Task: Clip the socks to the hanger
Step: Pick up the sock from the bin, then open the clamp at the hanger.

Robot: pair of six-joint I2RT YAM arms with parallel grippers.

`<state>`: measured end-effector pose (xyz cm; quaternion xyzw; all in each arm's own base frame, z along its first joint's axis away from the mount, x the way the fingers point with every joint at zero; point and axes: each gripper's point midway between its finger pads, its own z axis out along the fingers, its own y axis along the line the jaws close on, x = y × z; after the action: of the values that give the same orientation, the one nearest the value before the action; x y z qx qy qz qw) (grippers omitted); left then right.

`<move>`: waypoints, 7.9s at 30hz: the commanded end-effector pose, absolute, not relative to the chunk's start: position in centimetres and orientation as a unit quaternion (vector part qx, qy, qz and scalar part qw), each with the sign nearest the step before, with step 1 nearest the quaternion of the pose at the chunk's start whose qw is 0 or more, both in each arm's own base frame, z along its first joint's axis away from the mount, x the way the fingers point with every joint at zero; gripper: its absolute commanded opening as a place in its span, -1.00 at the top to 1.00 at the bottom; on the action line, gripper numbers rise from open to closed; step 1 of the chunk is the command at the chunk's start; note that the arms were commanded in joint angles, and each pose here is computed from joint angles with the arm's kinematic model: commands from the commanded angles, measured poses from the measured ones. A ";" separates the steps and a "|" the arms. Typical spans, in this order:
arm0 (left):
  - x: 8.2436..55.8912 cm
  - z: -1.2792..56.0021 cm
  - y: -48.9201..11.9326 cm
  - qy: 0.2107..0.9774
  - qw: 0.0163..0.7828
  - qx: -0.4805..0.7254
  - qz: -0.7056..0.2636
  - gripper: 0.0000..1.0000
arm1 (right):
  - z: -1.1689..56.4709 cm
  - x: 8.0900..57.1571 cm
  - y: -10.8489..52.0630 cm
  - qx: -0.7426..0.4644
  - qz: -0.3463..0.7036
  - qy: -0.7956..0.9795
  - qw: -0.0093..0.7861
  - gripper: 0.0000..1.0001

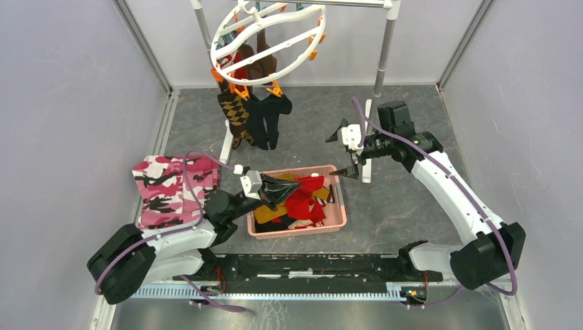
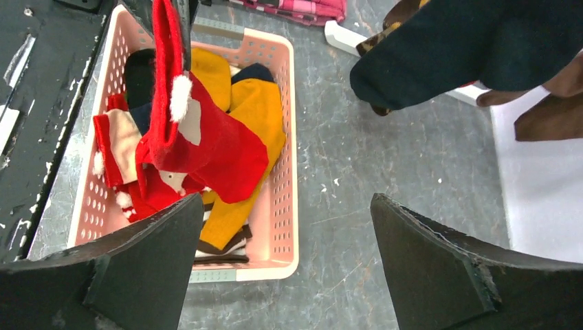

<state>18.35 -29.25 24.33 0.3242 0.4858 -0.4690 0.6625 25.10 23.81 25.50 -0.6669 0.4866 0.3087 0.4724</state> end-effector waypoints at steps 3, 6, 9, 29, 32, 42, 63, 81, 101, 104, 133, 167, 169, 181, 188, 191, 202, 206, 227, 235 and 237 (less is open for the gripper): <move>18.1 26.3 -27.7 0.476 0.681 0.282 -0.479 0.96 | 27.4 23.8 25.0 -0.659 0.360 0.450 0.483 -0.96; 18.4 26.7 -27.2 0.480 0.689 0.262 -0.476 0.96 | 26.6 23.0 25.5 -0.657 0.380 0.457 0.463 -0.96; 19.1 27.1 -26.9 0.486 0.693 0.243 -0.474 0.96 | 26.5 22.4 25.7 -0.657 0.387 0.455 0.461 -0.96; 20.8 27.9 -27.2 0.474 0.721 0.229 -0.451 0.96 | 34.2 28.8 24.7 -0.615 0.299 0.462 0.564 -0.82; 20.9 27.8 -27.0 0.469 0.730 0.240 -0.435 0.96 | 35.5 30.8 24.6 -0.634 0.262 0.437 0.582 -0.87; 21.1 27.7 -25.9 0.459 0.756 0.255 -0.390 0.96 | 39.3 35.9 24.2 -0.629 0.204 0.426 0.617 -0.96; 21.4 27.7 -25.8 0.460 0.761 0.263 -0.376 0.96 | 46.8 41.7 25.8 -0.530 0.258 0.354 0.726 -0.29; 21.3 27.8 -26.2 0.460 0.755 0.265 -0.385 0.96 | 45.5 44.0 27.2 -0.506 0.268 0.375 0.729 -0.19; 21.1 28.3 -26.1 0.456 0.756 0.262 -0.389 0.96 | 46.3 45.0 28.4 -0.483 0.281 0.376 0.739 -0.26; 21.1 28.4 -26.1 0.455 0.756 0.262 -0.390 0.96 | 46.4 45.2 28.5 -0.481 0.281 0.375 0.741 -0.27; 20.9 28.7 -26.6 0.453 0.750 0.266 -0.403 0.96 | 48.0 44.4 28.7 -0.481 0.295 0.356 0.745 -0.11; 27.2 35.1 -26.8 0.443 0.813 0.167 -0.339 0.96 | 47.9 41.5 28.7 -0.477 0.349 0.372 0.716 1.00; 28.8 35.5 -27.1 0.449 0.818 0.155 -0.325 0.95 | 47.8 41.4 28.7 -0.477 0.351 0.374 0.714 1.00; 36.4 35.8 -29.5 0.445 0.852 0.160 -0.224 0.96 | 47.3 40.9 28.7 -0.479 0.355 0.382 0.706 1.00; 38.3 36.9 -29.3 0.439 0.859 0.131 -0.227 0.96 | 46.8 40.8 28.7 -0.482 0.360 0.386 0.700 1.00; 38.7 37.5 -29.3 0.437 0.862 0.119 -0.228 0.96 | 46.7 40.8 28.7 -0.482 0.361 0.387 0.698 1.00; 40.4 38.9 -29.1 0.449 0.861 0.077 -0.225 0.96 | 46.8 40.5 28.7 -0.483 0.363 0.386 0.697 1.00; 40.8 38.9 -29.4 0.456 0.857 0.079 -0.225 0.96 | 46.8 40.5 28.7 -0.483 0.364 0.387 0.696 1.00; 40.9 40.4 -29.8 0.455 0.853 0.068 -0.246 0.96 | 46.2 40.6 28.7 -0.482 0.367 0.393 0.692 1.00; 41.1 40.7 -29.6 0.466 0.847 0.052 -0.250 0.96 | 46.3 40.5 28.7 -0.482 0.367 0.392 0.692 1.00; 41.3 40.5 -29.5 0.473 0.845 0.050 -0.246 0.96 | 46.4 40.5 28.7 -0.482 0.366 0.391 0.693 1.00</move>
<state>41.51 -30.50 37.30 0.0874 0.4914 -0.2354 0.8339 42.49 28.87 44.25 -0.4725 0.4144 0.3638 0.6874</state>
